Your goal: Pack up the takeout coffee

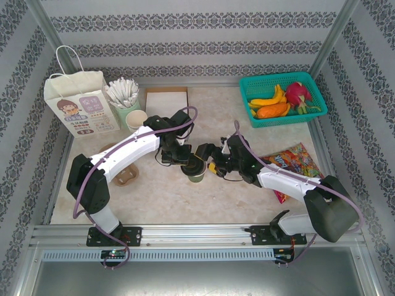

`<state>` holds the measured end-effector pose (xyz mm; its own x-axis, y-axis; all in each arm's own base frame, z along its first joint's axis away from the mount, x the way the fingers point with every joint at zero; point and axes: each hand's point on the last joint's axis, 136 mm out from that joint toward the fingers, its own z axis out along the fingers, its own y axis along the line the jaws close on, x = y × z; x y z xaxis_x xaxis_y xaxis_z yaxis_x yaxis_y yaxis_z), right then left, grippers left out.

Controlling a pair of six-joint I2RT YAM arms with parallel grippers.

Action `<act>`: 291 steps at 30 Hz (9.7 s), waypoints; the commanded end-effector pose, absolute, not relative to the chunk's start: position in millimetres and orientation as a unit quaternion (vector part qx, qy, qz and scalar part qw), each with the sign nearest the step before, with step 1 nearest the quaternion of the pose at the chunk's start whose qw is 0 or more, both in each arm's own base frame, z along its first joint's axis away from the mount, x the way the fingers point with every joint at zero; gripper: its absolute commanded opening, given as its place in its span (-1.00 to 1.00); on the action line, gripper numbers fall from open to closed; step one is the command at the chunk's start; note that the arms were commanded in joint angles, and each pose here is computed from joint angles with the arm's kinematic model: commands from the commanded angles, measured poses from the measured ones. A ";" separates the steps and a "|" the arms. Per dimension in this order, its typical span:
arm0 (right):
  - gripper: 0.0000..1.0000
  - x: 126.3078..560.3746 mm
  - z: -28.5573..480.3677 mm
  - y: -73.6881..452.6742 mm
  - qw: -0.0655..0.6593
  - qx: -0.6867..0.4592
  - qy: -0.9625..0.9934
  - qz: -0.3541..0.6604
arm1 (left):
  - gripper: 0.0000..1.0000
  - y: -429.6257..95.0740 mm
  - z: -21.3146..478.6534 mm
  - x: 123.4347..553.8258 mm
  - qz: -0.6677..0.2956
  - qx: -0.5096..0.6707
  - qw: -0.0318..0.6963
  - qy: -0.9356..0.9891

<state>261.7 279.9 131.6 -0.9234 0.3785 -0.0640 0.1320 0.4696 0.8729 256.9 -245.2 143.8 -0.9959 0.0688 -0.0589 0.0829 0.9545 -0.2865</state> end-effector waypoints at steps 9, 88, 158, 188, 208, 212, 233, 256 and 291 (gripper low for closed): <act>0.95 262.5 147.4 290.1 0.135 0.124 0.844 0.504 | -1.00 -257.6 154.3 256.3 -0.163 0.067 0.027 0.984; 0.09 238.1 138.2 265.0 0.089 0.025 0.846 0.525 | -1.00 -242.8 100.3 243.8 -0.103 0.072 -0.032 0.992; -0.10 267.0 140.6 253.3 0.061 0.081 0.858 0.503 | -1.00 -234.6 125.2 272.7 -0.055 0.236 0.005 0.970; -0.25 218.0 22.0 237.1 -0.097 0.139 0.901 0.399 | -1.00 -245.1 47.3 241.9 -0.083 0.196 -0.092 0.973; -0.08 273.5 95.2 298.1 -0.058 0.057 0.869 0.489 | -1.00 -260.9 100.7 270.6 -0.095 0.188 0.029 0.977; -0.09 264.2 75.8 296.8 -0.073 0.062 0.877 0.472 | -1.00 -256.6 92.8 268.1 -0.082 0.179 0.021 0.980; 0.11 331.9 138.5 275.3 0.079 0.079 0.878 0.466 | -1.00 -246.2 104.4 274.0 -0.055 0.125 0.040 0.990; 0.93 252.1 125.4 232.7 0.203 0.046 0.880 0.428 | -1.00 -240.1 119.9 293.3 -0.041 -0.065 0.081 0.994; 0.79 254.5 22.8 211.8 0.175 0.108 0.932 0.298 | -1.00 -231.9 73.8 271.7 -0.016 -0.116 0.006 0.993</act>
<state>264.5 259.1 88.9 -0.9011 0.2322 -0.3663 -0.1243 0.6710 0.7310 301.7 -246.7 126.8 -0.9574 -0.2398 -0.1610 -0.2125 0.9624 -0.1695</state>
